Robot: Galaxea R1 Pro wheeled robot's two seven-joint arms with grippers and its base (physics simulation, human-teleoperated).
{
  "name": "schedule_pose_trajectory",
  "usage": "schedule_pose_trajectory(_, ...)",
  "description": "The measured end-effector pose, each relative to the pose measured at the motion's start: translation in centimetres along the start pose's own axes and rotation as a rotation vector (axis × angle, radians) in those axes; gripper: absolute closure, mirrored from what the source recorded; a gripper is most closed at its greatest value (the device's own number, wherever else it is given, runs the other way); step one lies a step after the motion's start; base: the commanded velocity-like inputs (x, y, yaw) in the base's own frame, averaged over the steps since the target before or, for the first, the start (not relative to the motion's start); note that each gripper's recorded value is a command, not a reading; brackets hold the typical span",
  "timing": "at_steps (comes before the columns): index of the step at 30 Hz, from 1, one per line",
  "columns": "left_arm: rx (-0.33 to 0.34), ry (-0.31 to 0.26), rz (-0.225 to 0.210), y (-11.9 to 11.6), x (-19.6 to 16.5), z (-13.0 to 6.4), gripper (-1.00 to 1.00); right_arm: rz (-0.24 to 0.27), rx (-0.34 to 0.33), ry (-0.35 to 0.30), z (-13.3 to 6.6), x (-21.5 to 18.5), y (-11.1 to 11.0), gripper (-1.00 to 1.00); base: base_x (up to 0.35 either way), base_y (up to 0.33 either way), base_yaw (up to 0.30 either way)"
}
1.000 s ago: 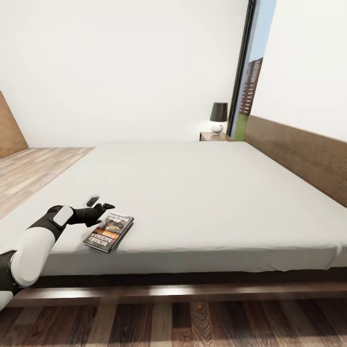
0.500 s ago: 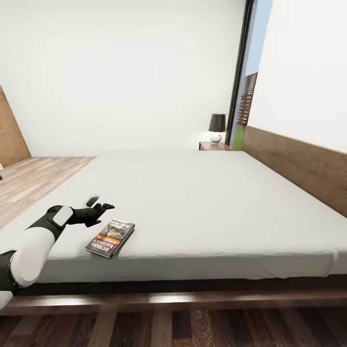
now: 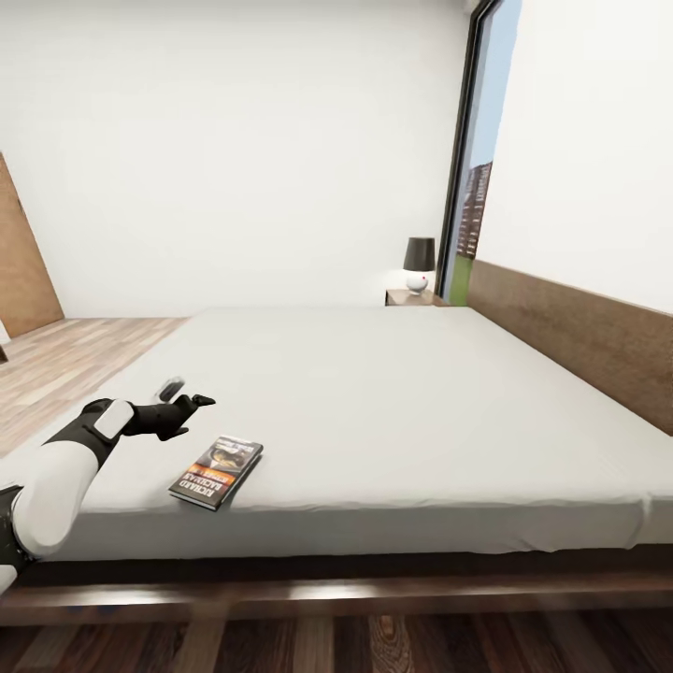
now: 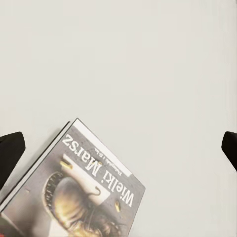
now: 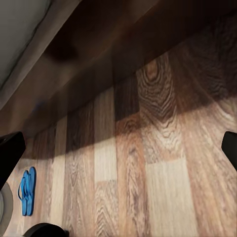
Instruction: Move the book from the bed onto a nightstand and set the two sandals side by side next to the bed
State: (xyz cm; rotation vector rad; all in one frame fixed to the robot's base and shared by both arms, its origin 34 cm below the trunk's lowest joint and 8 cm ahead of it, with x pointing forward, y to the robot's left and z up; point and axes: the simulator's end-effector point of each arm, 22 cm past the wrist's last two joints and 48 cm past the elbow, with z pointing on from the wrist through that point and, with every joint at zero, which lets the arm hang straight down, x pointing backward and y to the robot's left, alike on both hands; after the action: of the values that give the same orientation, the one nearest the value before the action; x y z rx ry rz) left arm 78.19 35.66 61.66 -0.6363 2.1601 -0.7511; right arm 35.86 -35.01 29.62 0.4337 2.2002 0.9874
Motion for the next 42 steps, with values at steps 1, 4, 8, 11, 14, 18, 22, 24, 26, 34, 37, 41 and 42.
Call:
schedule_pose_trajectory(1,-0.002,-0.002,-0.001,0.2,-0.1,-0.1,-1.0,0.0,0.0,0.0,0.0,0.0,0.0,-1.0,0.0,0.0,0.0)
schedule_pose_trajectory(4,-0.005,-0.005,-0.002,0.4,-0.3,-0.3,-1.0,0.0,0.0,0.001,0.0,0.0,0.0,-1.0,0.0,0.0,0.0)
schedule_pose_trajectory(8,-0.01,-0.01,-0.003,0.8,-0.7,-0.5,-1.0,-0.001,0.0,0.001,0.0,0.0,0.0,-1.0,0.0,0.0,0.0)
schedule_pose_trajectory(11,-0.015,-0.015,-0.006,1.2,-1.0,-0.8,-1.0,-0.001,0.0,0.002,0.0,0.0,0.0,-1.0,0.0,0.0,0.0)
schedule_pose_trajectory(14,-0.016,-0.023,-0.009,1.6,-1.5,-1.2,-1.0,-0.001,0.0,0.003,0.0,0.1,0.0,-1.0,0.0,0.0,0.0)
schedule_pose_trajectory(18,0.012,-0.033,-0.01,1.5,-2.2,-1.8,-1.0,-0.001,0.0,0.002,0.0,0.0,0.0,-1.0,0.0,0.0,0.0)
schedule_pose_trajectory(22,0.053,-0.047,-0.011,1.4,-3.1,-2.6,-1.0,-0.001,0.0,0.001,0.0,0.0,0.0,-1.0,0.0,0.0,0.0)
schedule_pose_trajectory(24,0.07,-0.054,-0.011,1.5,-3.5,-3.1,-1.0,0.0,0.0,0.001,0.0,0.0,0.0,-1.0,0.0,0.0,0.0)
schedule_pose_trajectory(26,0.081,-0.061,-0.012,1.7,-4.0,-3.5,-1.0,-0.001,0.0,0.001,0.0,0.0,0.0,-1.0,0.0,0.0,0.0)
schedule_pose_trajectory(34,0.118,-0.064,-0.008,3.2,-4.9,-5.4,-1.0,0.0,0.0,0.0,0.0,0.0,0.0,-1.0,0.0,0.0,0.0)
schedule_pose_trajectory(37,0.157,-0.054,0.0,3.0,-4.8,-5.9,-1.0,0.0,0.0,-0.001,0.0,0.0,0.0,-1.0,0.0,0.0,0.0)
schedule_pose_trajectory(41,0.192,-0.034,0.031,2.7,-4.3,-6.2,-1.0,0.001,0.0,-0.001,0.0,0.0,0.0,-1.0,-0.006,0.0,0.0)
schedule_pose_trajectory(42,0.193,-0.027,0.041,2.7,-4.1,-6.2,-1.0,0.001,0.0,-0.002,0.0,0.0,0.0,-1.0,-0.046,0.0,0.0)
